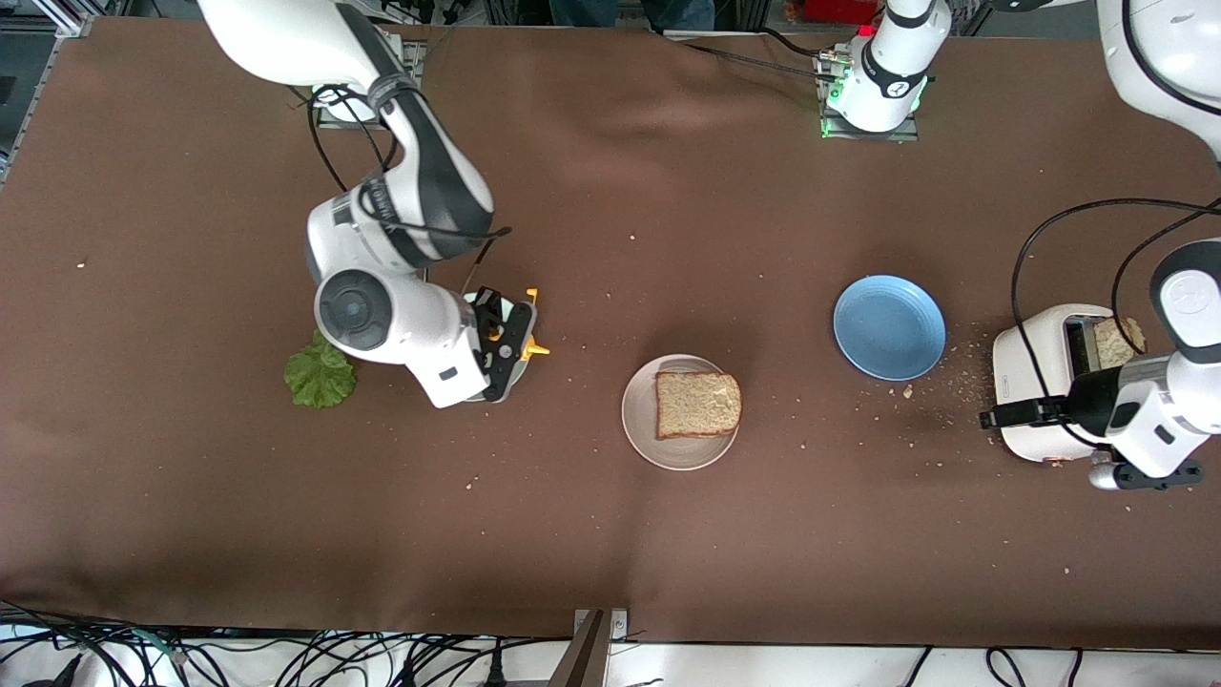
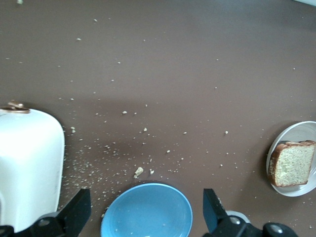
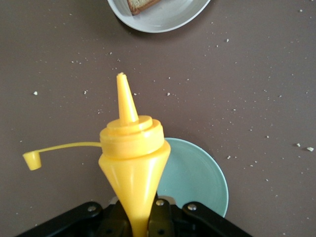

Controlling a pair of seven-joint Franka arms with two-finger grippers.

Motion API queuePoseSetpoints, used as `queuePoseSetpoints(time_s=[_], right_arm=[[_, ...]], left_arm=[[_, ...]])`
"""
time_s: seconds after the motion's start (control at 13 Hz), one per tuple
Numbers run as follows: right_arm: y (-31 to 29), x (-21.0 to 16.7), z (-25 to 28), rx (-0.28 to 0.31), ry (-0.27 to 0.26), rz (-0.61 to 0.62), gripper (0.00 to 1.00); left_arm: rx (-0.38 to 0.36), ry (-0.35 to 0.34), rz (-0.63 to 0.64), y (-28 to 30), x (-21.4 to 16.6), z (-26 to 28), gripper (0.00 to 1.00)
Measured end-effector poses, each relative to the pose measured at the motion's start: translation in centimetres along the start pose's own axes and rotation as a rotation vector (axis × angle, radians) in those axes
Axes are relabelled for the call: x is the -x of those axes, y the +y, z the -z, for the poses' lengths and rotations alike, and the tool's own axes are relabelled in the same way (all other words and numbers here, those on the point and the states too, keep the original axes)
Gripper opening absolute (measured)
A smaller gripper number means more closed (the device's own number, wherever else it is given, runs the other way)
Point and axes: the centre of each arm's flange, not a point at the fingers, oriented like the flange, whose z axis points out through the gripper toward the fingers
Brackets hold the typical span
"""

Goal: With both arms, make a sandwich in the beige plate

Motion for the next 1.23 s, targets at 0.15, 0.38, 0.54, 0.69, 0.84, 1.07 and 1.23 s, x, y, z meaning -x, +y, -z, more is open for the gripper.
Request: queuePoseSetpoints(time_s=[0.15, 0.38, 0.54, 0.69, 0.84, 1.07, 1.23], right_arm=[[-3.5, -3.2, -0.8, 0.123, -0.075, 0.048, 0.06], [-6.8, -6.4, -2.2, 0.299, -0.157, 0.110, 0.06], [-9.6, -9.2, -3.0, 0.514, -0.198, 0.119, 0.06], [-12.9, -11.7, -5.0, 0.664, -0.200, 0.087, 0.06], [-13.6, -12.5, -7.3, 0.719, -0.218, 0.088, 0.06], [-13.1, -12.7, -8.7, 0.808, -0.250, 0.115, 0.06], [-13.9, -13.5, -9.4, 0.880, -0.242, 0.124, 0.06]], left_arm=[[-0.070, 0.010, -0.017, -0.8, 0.6, 2.1, 1.00], [-0.128, 0.021, -0.030, -1.0, 1.1, 3.6, 1.00], [-0.129, 0.034, -0.024, -1.5, 1.3, 4.5, 1.00], [-0.127, 0.045, -0.022, -1.8, 1.6, 5.4, 1.00], [-0.127, 0.046, -0.023, -1.7, 1.6, 5.5, 1.00], [-0.124, 0.039, -0.018, -1.9, 1.9, 5.9, 1.00], [-0.116, 0.025, -0.005, -2.7, 2.5, 6.7, 1.00]])
